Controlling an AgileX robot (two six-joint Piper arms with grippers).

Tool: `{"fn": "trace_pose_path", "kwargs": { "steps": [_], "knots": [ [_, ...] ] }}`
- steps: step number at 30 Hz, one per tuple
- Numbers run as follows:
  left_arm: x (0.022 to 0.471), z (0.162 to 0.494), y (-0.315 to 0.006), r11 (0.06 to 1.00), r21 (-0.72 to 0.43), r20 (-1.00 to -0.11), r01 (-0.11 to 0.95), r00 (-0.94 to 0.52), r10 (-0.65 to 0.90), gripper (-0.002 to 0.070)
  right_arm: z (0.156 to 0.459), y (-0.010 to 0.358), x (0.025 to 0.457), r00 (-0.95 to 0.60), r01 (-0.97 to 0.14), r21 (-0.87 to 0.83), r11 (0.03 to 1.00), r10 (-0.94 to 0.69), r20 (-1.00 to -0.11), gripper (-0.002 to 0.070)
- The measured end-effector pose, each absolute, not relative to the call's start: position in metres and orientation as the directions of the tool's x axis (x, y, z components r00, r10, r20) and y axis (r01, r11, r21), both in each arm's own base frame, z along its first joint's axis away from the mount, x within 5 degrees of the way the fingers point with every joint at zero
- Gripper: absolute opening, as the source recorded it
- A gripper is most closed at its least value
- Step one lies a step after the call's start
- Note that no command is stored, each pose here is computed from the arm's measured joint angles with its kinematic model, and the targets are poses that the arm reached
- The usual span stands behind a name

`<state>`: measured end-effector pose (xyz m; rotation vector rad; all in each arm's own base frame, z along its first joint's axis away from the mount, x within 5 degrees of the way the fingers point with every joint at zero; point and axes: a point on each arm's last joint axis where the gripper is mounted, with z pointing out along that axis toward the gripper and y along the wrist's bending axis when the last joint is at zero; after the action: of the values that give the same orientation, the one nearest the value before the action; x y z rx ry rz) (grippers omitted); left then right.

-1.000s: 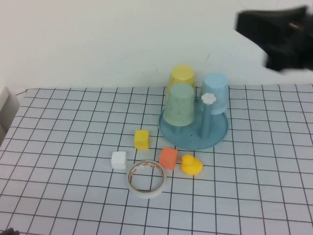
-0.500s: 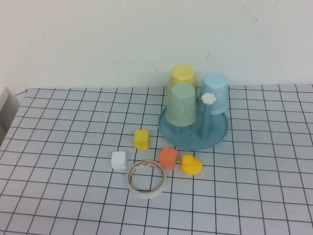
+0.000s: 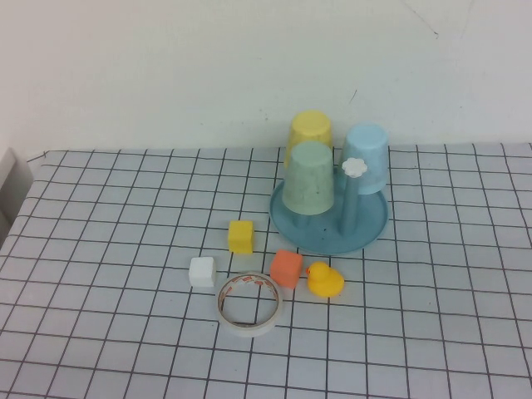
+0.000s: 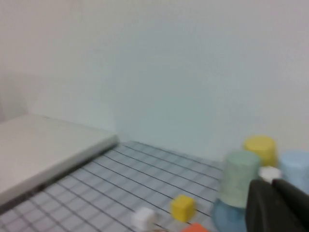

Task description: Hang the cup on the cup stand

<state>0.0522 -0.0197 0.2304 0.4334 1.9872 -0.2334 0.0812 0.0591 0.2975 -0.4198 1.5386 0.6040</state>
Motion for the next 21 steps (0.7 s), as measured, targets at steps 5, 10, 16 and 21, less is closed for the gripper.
{"fn": "trace_pose_path", "kwargs": {
  "steps": [5, 10, 16, 21],
  "knots": [
    [0.052, 0.230, -0.020, 0.916, 0.027, -0.898, 0.401, -0.393, 0.198, -0.0001, 0.282, 0.047, 0.088, -0.059, -0.477, 0.057, 0.877, 0.033, -0.998, 0.0005],
    [0.052, 0.230, -0.020, 0.911, 0.026, -0.898, 0.412, -0.391, 0.203, -0.0001, 0.289, 0.035, 0.080, 0.054, -0.392, -0.048, 0.919, -0.029, -0.998, 0.0005],
    [0.052, 0.230, -0.020, 0.911, 0.026, -0.898, 0.412, -0.391, 0.203, -0.0001, 0.295, 0.023, 0.060, 0.202, -0.339, -0.137, 0.931, -0.070, -0.977, 0.0004],
    [0.052, 0.230, -0.020, 0.911, 0.026, -0.898, 0.412, -0.391, 0.203, -0.0001, 0.266, 0.018, 0.059, 0.171, -0.303, -0.151, 0.941, -0.102, -0.980, 0.0004]
  ]
}}
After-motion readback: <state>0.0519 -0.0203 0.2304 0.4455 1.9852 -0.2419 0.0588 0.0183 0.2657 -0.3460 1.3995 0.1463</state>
